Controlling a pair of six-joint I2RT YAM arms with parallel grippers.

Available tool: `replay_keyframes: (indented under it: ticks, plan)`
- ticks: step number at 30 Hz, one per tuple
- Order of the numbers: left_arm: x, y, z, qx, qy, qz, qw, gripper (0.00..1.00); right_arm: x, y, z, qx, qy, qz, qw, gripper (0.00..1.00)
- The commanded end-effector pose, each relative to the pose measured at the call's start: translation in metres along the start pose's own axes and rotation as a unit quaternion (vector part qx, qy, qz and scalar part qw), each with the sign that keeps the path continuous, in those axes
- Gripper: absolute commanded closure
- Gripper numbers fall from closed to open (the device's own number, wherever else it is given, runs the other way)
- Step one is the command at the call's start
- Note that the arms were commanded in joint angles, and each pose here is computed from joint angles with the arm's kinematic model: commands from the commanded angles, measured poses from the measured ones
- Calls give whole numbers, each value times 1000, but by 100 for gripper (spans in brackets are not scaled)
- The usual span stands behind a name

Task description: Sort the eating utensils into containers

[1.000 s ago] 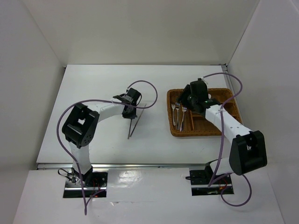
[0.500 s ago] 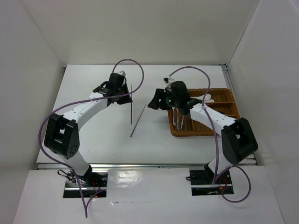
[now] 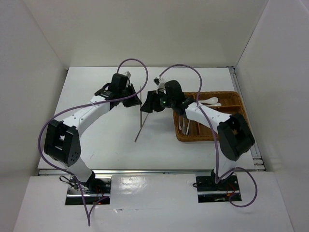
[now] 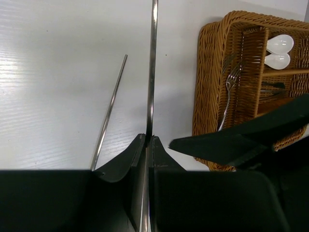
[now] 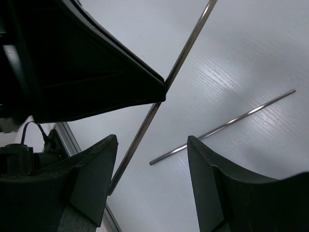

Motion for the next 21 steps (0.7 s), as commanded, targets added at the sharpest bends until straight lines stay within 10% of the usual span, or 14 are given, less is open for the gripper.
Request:
replay_keyframes:
  ticks: [1, 8, 13, 18, 21]
  plan:
    - [-15, -10, -23, -4, 43, -21, 999, 85, 14, -18, 11, -22, -18, -25, 999, 33]
    - [-18, -6, -23, -3, 53, -17, 998, 85, 37, -5, 10, -27, 28, 6, 999, 49]
    - [-23, -4, -24, -1, 61, -17, 998, 82, 30, -5, -14, 15, 113, -9, 993, 99]
    - [-27, -16, -4, 7, -3, -55, 998, 41, 5, -17, -52, 78, 233, -32, 969, 100]
    - [-35, -27, 12, 13, -36, -79, 996, 35, -29, -31, -85, 134, 310, -69, 939, 100]
Point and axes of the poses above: each gripper's point midway between its finger pads, its own x axis out along the fingers, its own z axis along the line the jaws close on, y = z × x, the point moved 1 cm from there along -x, back along the fingers, and after that the axes turned 8 degrees about -x, right-handed, at the moved point
